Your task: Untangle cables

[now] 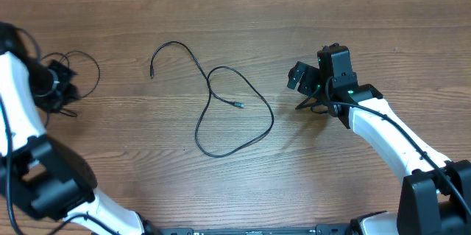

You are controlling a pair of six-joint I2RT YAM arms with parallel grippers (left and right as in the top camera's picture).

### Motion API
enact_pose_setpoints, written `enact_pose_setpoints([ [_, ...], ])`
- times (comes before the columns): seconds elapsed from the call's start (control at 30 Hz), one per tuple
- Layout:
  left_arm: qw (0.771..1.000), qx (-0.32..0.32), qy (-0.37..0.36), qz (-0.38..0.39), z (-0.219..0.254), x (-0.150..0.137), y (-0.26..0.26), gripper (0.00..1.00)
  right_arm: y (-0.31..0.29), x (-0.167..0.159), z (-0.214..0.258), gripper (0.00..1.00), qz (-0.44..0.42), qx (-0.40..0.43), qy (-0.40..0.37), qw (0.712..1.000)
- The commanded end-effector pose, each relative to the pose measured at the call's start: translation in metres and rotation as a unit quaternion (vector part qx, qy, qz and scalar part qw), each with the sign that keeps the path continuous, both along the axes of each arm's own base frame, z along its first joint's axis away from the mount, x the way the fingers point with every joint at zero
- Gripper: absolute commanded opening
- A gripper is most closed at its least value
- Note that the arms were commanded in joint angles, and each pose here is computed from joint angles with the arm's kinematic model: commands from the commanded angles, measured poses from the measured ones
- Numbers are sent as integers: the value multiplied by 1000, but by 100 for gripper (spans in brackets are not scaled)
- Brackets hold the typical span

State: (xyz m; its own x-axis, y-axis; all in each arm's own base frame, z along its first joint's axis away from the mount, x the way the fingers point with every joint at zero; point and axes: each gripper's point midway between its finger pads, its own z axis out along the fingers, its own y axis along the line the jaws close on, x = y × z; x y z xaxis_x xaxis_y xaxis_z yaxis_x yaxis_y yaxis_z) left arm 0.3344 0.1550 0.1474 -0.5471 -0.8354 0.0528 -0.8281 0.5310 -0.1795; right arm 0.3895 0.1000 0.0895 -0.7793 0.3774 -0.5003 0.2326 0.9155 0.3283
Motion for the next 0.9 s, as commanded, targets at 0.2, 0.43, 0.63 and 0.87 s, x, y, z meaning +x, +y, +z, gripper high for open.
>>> enact_pose_setpoints([
  [0.2,972,-79,83,-204,-51,12,-104,5,0,2,2,100,-2,-3,-5,1000],
  [0.43,946,-89,119,-287,-74,15,-169,4,0,2,2,100,-2,-3,-5,1000],
  [0.63,921,-61,128,-363,-78,11,-217,25,0,2,2,100,-2,-3,-5,1000],
  [0.87,890,12,108,-442,-86,17,-258,47,0,2,2,100,-2,-3,-5,1000],
])
